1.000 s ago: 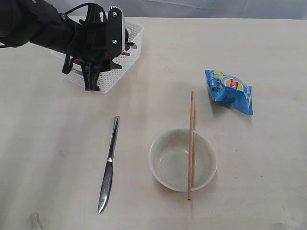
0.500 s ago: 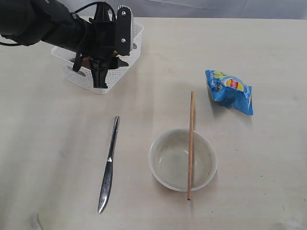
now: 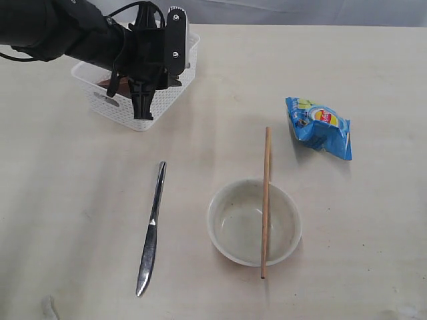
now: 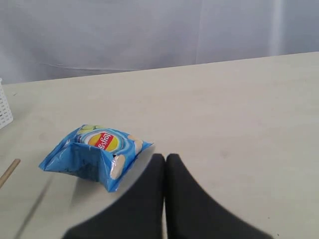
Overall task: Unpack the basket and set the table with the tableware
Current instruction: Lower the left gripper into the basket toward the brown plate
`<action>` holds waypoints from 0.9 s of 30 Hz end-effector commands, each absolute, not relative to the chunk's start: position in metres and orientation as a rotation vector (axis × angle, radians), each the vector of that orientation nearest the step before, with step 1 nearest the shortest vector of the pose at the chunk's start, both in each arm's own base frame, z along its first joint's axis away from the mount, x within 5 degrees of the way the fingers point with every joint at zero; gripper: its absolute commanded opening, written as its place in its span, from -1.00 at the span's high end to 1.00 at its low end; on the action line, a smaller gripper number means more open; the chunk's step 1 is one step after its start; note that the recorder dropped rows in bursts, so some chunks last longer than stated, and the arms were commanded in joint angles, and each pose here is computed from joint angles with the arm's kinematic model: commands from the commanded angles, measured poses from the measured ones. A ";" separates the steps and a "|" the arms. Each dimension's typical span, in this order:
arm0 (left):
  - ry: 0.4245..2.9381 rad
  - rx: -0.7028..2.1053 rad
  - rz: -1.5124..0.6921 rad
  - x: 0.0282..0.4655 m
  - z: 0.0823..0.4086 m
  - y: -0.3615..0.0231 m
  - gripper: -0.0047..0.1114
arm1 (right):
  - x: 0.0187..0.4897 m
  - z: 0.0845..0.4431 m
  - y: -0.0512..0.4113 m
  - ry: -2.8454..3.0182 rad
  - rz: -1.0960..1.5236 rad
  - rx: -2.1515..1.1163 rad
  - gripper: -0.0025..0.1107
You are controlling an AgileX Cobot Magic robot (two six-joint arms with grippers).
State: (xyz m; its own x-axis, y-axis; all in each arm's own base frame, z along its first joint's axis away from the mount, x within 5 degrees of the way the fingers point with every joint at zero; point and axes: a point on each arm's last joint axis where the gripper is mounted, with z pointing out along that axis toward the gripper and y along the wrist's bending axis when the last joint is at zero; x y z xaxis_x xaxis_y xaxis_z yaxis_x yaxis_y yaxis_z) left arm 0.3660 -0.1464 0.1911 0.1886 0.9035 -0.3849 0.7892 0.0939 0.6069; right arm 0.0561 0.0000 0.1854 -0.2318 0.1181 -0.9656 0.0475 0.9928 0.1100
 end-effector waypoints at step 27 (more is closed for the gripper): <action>1.614 1.692 0.180 0.366 0.193 -0.149 0.92 | 0.056 0.185 0.000 1.799 0.061 0.111 0.95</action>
State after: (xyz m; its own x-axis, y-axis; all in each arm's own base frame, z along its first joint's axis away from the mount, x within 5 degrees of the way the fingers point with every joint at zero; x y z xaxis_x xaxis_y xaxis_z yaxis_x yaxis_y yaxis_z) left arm 0.3680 -0.1476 0.1952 0.2125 0.9054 -0.3676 0.7730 0.0743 0.6300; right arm 0.0561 0.0000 0.1854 -0.2318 0.1181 -0.9656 0.0475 0.9928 0.1100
